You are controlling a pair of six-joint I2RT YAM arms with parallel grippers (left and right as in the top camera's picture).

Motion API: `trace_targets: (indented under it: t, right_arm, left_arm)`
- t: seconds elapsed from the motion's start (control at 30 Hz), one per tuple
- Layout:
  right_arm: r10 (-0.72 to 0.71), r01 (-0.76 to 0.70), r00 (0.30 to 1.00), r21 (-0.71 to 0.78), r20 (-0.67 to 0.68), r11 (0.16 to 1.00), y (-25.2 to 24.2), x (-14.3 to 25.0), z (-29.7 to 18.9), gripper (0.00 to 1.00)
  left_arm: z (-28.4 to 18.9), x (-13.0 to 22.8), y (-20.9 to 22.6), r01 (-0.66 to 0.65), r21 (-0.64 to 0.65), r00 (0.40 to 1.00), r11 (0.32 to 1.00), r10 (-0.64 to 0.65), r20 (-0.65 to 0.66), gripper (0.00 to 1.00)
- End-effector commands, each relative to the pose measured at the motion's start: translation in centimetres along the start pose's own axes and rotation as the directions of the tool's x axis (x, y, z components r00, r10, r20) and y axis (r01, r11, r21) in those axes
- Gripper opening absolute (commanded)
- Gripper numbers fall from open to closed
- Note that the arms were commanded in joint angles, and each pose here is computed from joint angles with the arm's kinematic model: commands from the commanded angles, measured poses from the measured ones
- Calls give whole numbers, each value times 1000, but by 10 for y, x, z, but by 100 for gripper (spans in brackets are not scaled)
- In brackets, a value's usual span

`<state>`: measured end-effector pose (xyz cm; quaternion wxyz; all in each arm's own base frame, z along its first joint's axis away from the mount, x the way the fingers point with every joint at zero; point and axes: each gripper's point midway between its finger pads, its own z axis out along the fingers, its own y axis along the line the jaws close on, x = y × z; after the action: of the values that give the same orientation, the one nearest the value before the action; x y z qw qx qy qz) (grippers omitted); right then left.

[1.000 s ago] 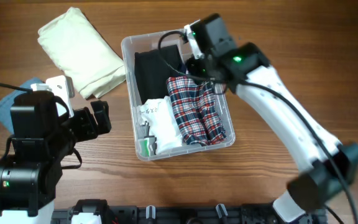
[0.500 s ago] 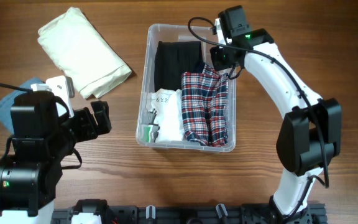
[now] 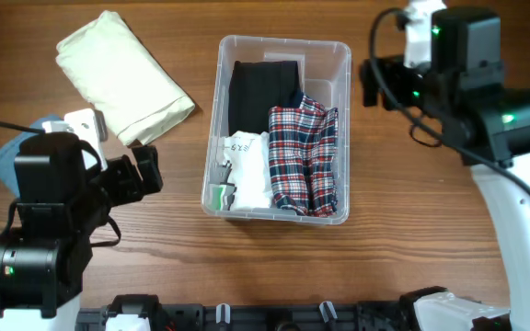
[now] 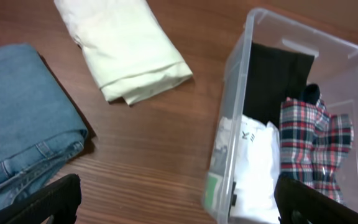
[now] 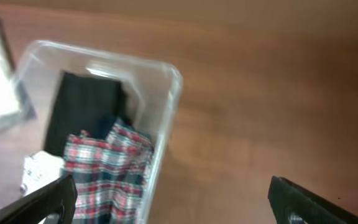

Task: Pack container

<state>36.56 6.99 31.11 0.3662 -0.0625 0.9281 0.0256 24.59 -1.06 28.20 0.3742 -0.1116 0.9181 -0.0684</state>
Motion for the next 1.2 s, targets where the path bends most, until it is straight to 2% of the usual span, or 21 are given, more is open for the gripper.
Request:
trace_targets:
  t: [0.0, 0.07, 0.17, 0.2, 0.23, 0.27, 0.33, 0.4, 0.43, 0.47, 0.5, 0.63, 0.7, 0.77, 0.9, 0.97, 1.17]
  right_arm:
    - [87, -87, 988, 4, -126, 996, -10, 29, 26, 99]
    - [84, -86, 978, 2, -188, 996, -8, 48, 41, 100]
    - [78, -79, 970, 8, -232, 997, -9, 61, 51, 99]
    - [76, -76, 969, 9, -235, 997, -9, 63, 53, 100]
    - [75, -75, 969, 9, -236, 997, -9, 63, 53, 100]
    - [75, -75, 969, 9, -237, 997, -9, 64, 53, 99]
    - [75, -75, 969, 9, -237, 997, -9, 64, 53, 100]
    - [75, -75, 969, 9, -237, 997, -9, 64, 53, 100]
    - [75, -76, 969, 8, -235, 997, -9, 63, 53, 100]
    - [76, -76, 970, 7, -233, 997, -9, 63, 54, 100]
    - [75, -77, 971, 3, -229, 997, -8, 62, 54, 100]
    - [75, -77, 970, 4, -233, 997, -8, 63, 54, 100]
    - [75, -76, 969, 4, -237, 997, -8, 64, 54, 100]
    - [75, -76, 969, 4, -236, 997, -8, 63, 54, 100]
    - [75, -76, 969, 5, -235, 997, -8, 63, 54, 100]
    - [74, -75, 970, 4, -233, 997, -8, 63, 54, 100]
    - [75, -76, 971, 4, -229, 997, -8, 62, 54, 99]
  left_arm:
    - [24, -11, 20, 101, -82, 994, 991, -104, -33, 100]
    - [60, -11, 38, 143, -150, 981, 978, -160, -113, 100]
    - [94, -11, 70, 205, -232, 956, 951, -245, -159, 100]
    - [101, -12, 97, 309, -291, 923, 906, -359, -137, 100]
    - [102, -9, 128, 440, -333, 861, 834, -497, -107, 100]
    - [100, -7, 144, 508, -331, 820, 795, -564, -97, 100]
    - [81, 6, 206, 717, -356, 642, 599, -767, 2, 100]
    - [60, 23, 255, 827, -376, 487, 418, -866, 111, 100]
    - [52, 30, 277, 863, -362, 427, 351, -891, 153, 100]
    - [49, 36, 291, 880, -352, 394, 317, -903, 171, 100]
    - [52, 44, 308, 886, -348, 380, 307, -911, 164, 100]
    - [88, 71, 329, 868, -390, 359, 308, -931, 65, 100]
    - [112, 82, 332, 861, -368, 372, 352, -928, -18, 100]
    - [139, 87, 330, 855, -287, 415, 431, -902, -118, 100]
    - [164, 100, 333, 838, -244, 452, 487, -872, -187, 100]
    - [177, 96, 327, 831, -170, 491, 529, -842, -223, 100]
    - [213, 103, 295, 801, -150, 508, 580, -790, -343, 100]
